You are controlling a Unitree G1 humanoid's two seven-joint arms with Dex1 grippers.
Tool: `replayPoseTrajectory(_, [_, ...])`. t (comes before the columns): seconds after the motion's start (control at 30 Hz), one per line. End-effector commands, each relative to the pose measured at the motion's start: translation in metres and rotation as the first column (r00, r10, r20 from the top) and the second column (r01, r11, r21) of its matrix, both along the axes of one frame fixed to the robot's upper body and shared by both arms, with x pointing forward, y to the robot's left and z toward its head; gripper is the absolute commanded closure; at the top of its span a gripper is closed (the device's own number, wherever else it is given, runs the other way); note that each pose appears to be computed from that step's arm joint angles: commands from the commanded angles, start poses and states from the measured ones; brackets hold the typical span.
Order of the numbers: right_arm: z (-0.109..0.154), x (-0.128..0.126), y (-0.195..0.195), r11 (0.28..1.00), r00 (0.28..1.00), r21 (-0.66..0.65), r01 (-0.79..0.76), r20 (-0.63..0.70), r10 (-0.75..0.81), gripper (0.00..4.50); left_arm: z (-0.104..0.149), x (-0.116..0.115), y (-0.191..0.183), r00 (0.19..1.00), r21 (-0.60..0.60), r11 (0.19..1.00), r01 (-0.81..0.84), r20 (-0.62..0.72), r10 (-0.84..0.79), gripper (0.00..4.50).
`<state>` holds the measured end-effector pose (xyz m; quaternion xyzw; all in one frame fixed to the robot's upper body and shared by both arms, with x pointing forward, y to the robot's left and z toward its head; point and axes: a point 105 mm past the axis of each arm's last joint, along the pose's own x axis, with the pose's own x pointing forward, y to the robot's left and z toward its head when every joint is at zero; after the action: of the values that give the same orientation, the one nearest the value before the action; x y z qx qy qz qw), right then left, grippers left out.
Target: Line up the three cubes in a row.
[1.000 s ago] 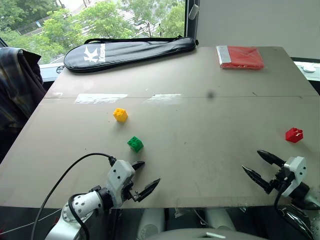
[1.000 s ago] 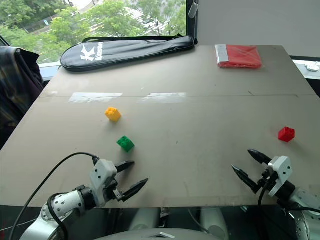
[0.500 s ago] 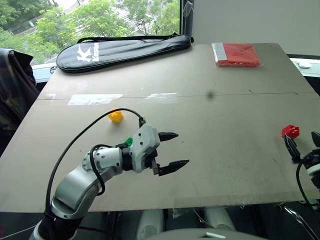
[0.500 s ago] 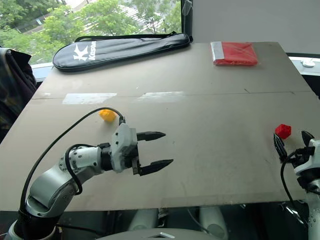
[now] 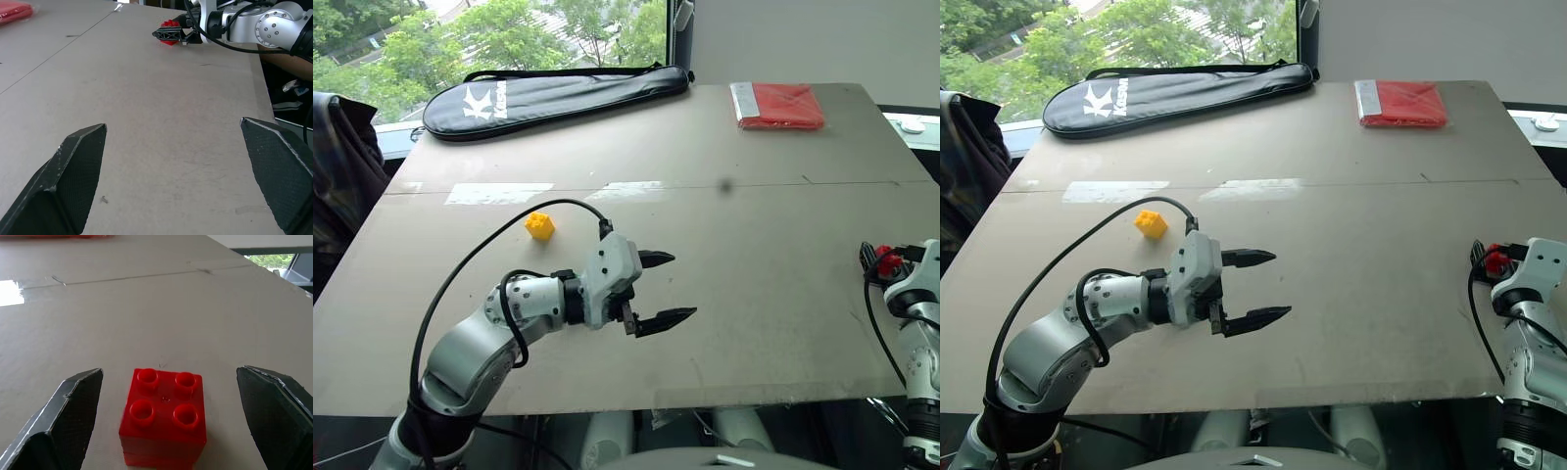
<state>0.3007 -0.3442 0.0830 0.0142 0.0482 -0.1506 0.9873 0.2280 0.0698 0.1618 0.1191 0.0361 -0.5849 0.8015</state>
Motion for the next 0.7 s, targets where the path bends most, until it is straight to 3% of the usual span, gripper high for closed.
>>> replayPoseTrajectory(0.03, [0.012,0.001,-0.003,1.0,1.0,-0.024,0.006,0.028,-0.005,1.31,0.013,-0.004,0.0,0.998,-0.013,1.0,0.015,0.054,-0.015,0.0])
replayPoseTrajectory(0.17, [0.012,0.001,0.002,1.0,0.999,-0.024,-0.013,0.031,0.014,3.14,0.012,-0.004,0.0,0.998,-0.011,1.0,0.015,0.058,-0.014,0.0])
replayPoseTrajectory(0.27, [0.019,0.005,0.021,0.989,0.989,-0.06,-0.137,0.039,0.14,3.13,0.01,-0.004,0.002,0.999,-0.016,1.0,0.006,0.048,-0.006,0.0])
replayPoseTrajectory(0.33, [0.023,0.007,0.05,0.931,0.939,-0.137,-0.339,0.012,0.344,3.13,0.004,-0.002,0.008,0.999,-0.028,0.999,-0.026,0.022,0.027,0.0])
replayPoseTrajectory(0.43, [0.021,0.006,0.098,0.747,0.764,-0.185,-0.639,-0.033,0.645,3.13,-0.012,-0.001,0.022,0.998,0.017,0.998,-0.064,0.002,0.064,0.0])
replayPoseTrajectory(0.53, [0.018,0.004,0.143,0.505,0.52,-0.174,-0.845,-0.047,0.853,3.13,-0.021,0.001,0.036,0.994,0.031,0.994,-0.107,-0.012,0.108,0.0])
replayPoseTrajectory(0.7, [0.01,0.012,0.198,0.051,0.089,-0.204,-0.978,-0.182,0.979,3.13,-0.017,0.002,0.059,0.983,0.019,0.983,-0.182,0.024,0.181,0.0])
